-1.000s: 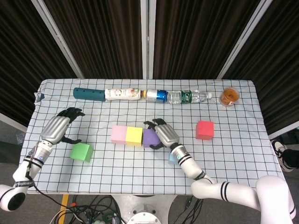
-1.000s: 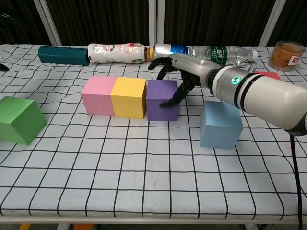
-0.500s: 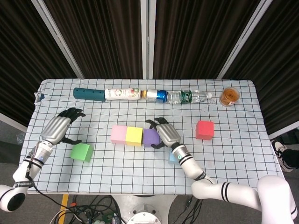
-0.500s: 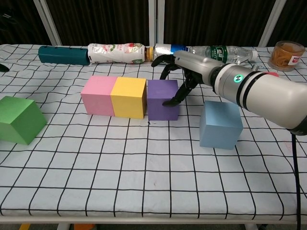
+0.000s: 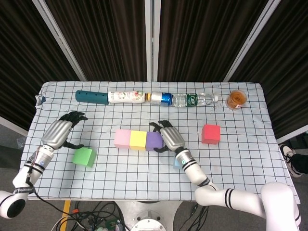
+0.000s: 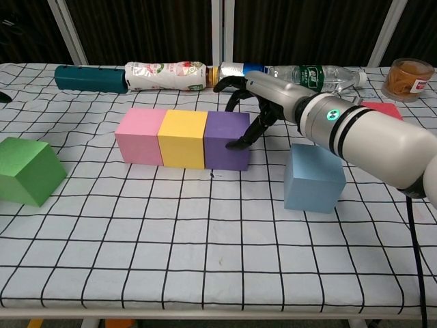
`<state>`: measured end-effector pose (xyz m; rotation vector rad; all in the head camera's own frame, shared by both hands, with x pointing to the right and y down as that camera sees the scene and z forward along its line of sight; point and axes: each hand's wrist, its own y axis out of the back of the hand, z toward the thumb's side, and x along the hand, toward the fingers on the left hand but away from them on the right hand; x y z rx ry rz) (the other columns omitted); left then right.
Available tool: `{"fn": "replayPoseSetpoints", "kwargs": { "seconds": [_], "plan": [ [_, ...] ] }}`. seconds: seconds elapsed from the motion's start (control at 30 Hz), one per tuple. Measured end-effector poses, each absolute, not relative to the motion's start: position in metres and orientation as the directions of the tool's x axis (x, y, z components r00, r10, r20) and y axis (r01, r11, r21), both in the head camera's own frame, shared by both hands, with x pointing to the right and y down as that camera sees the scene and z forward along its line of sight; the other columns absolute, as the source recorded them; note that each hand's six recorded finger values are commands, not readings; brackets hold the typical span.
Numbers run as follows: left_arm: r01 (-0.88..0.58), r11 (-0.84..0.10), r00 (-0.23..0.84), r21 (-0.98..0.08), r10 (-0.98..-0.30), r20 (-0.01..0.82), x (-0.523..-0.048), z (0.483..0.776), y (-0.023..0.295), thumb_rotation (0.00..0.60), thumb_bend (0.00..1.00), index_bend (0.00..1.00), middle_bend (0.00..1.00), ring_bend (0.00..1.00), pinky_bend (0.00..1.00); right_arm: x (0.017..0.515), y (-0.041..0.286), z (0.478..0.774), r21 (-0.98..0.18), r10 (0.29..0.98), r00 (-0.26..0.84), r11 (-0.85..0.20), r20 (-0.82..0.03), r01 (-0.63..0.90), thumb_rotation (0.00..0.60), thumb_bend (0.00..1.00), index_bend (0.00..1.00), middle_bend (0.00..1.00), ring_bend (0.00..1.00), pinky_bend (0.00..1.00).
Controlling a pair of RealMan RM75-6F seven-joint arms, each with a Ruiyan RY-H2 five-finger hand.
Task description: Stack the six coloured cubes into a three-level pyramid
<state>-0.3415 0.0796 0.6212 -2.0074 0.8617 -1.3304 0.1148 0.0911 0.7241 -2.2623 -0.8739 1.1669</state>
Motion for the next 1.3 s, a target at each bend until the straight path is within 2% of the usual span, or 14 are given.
{"fn": "replayPoseSetpoints", "kwargs": {
  "seconds": [0.4,0.97,1.1,1.3],
  "plan": [
    [-0.203,-0.628,0.294,-0.751,-0.771,0.565,-0.342,0.622,0.079,0.600,0.07,0.21,0.09,0.06,0.13,0.110,0.091,0.726,-0.626,0.707,0.447,-0.701,-0.549,0.340,0.600,0.12,0.13,0.35,0.06,0.05],
    [-0.201,-0.626,0.295,-0.753,-0.772,0.563,-0.342,0.622,0.079,0.600,0.07,0.21,0.09,0.06,0.13,0.110,0.095,0.726,-0.616,0.694,0.455,-0.714,-0.559,0.332,0.600,0.11,0.06,0.24,0.03,0.04],
    [-0.194,-0.625,0.295,-0.756,-0.773,0.562,-0.342,0.620,0.079,0.600,0.08,0.21,0.09,0.06,0.13,0.113,0.094,0.718,-0.618,0.695,0.460,-0.712,-0.552,0.334,0.600,0.11,0.03,0.18,0.01,0.01],
    [-0.186,-0.617,0.298,-0.765,-0.777,0.555,-0.343,0.616,0.079,0.600,0.07,0.21,0.09,0.06,0.13,0.133,0.083,0.691,-0.646,0.730,0.449,-0.675,-0.515,0.356,0.600,0.11,0.03,0.18,0.01,0.01]
  ]
}}
